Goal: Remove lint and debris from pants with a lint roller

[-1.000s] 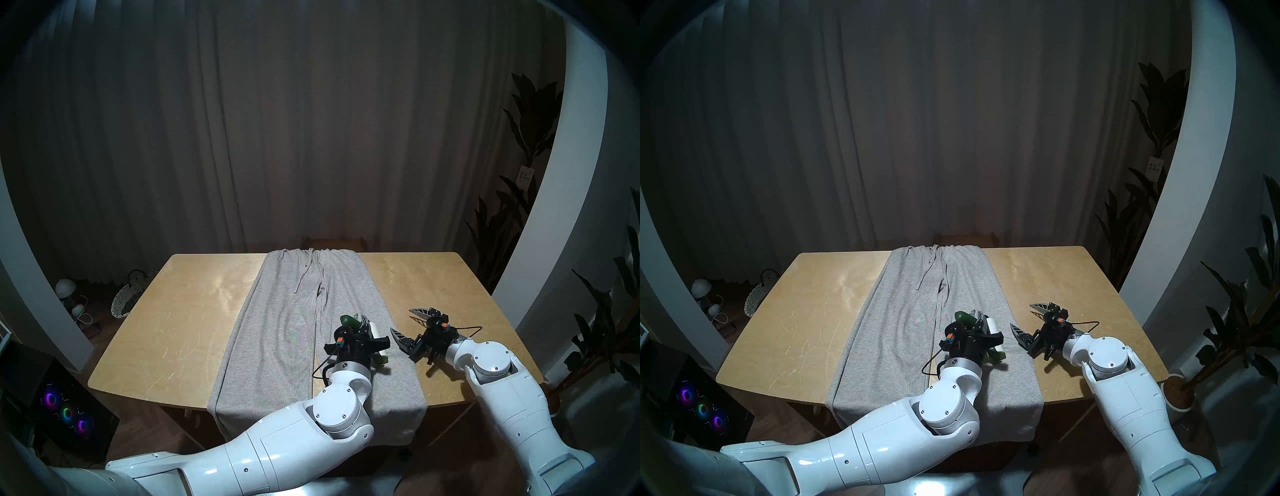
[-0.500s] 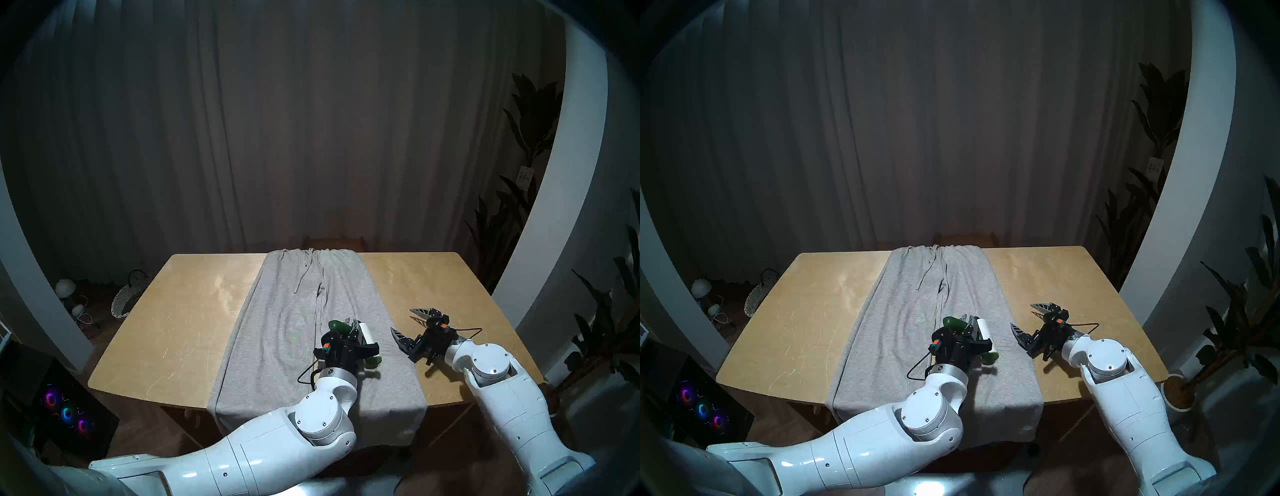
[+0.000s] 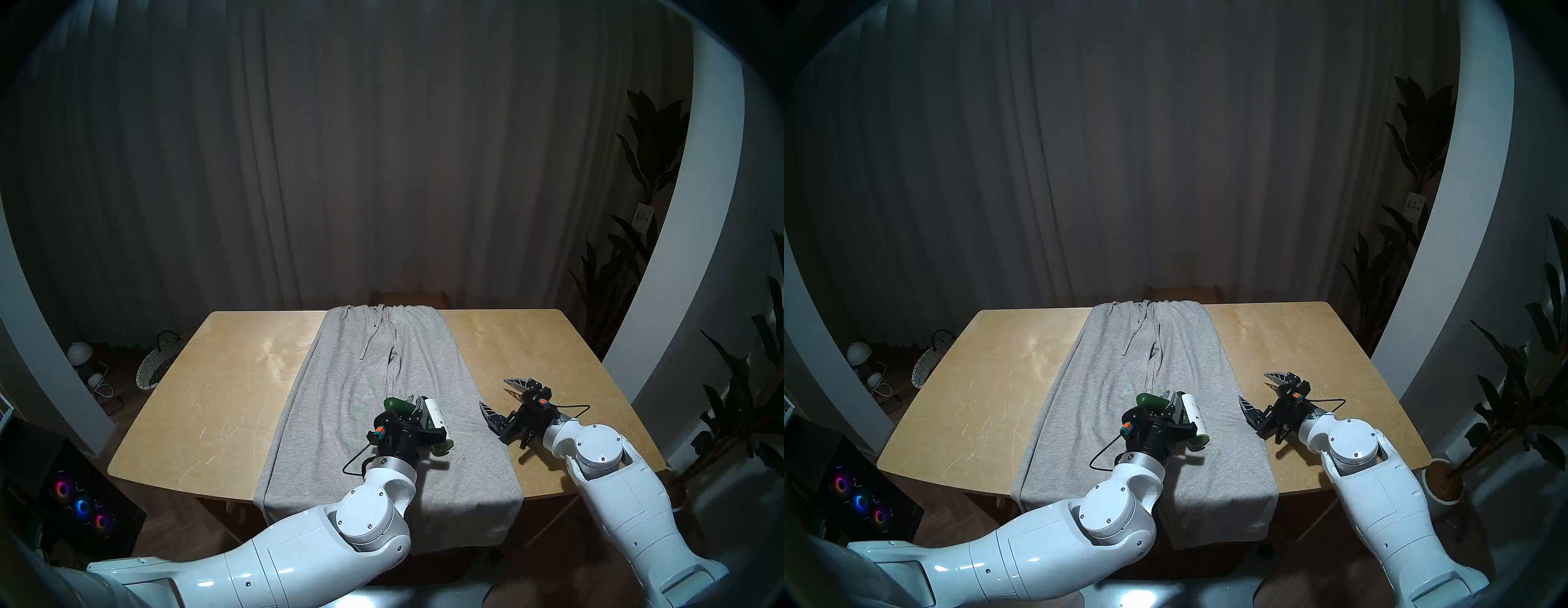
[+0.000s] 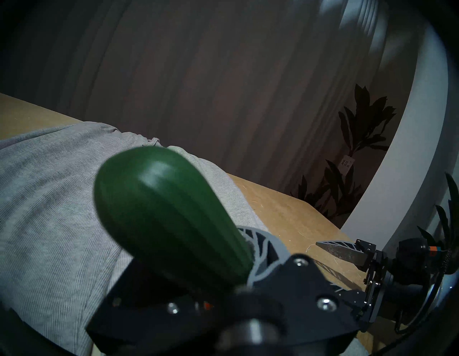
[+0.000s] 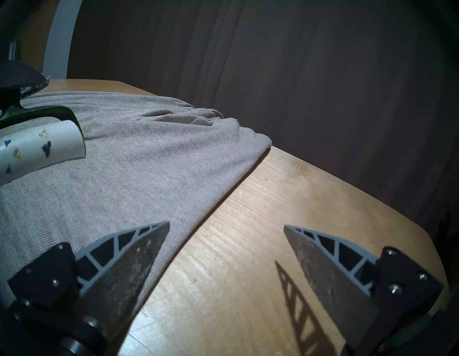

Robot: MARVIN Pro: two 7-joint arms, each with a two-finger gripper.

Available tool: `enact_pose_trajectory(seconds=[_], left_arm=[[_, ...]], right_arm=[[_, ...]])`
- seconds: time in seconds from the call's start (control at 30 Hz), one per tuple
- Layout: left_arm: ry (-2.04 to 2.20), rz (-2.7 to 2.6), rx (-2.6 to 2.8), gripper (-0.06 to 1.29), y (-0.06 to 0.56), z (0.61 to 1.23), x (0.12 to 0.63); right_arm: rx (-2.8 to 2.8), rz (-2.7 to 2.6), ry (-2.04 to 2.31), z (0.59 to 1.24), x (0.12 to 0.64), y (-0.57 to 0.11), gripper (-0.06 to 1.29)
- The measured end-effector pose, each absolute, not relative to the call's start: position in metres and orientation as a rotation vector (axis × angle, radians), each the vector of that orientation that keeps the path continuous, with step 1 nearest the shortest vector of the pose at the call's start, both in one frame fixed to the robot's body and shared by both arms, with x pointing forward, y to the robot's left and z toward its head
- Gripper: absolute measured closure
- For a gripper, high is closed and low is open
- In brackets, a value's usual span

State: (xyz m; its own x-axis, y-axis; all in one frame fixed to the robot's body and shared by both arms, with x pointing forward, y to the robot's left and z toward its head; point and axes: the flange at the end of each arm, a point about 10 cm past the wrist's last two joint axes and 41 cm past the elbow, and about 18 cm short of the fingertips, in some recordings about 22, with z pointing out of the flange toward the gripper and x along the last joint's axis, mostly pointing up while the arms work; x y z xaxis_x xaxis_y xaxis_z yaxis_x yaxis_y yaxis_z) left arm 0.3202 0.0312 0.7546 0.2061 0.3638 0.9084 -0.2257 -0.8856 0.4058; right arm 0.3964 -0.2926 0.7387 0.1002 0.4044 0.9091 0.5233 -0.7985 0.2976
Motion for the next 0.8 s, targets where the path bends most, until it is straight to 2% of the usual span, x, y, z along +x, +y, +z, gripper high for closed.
enact_pose_trajectory(seconds=[0.8], left_arm=[[0.106,1.730,2.057,1.05,0.082,0.754,0.331]], right_arm=[[-2.277,-1.824,-0.963,0.740,0.399,-0.280,0.01]])
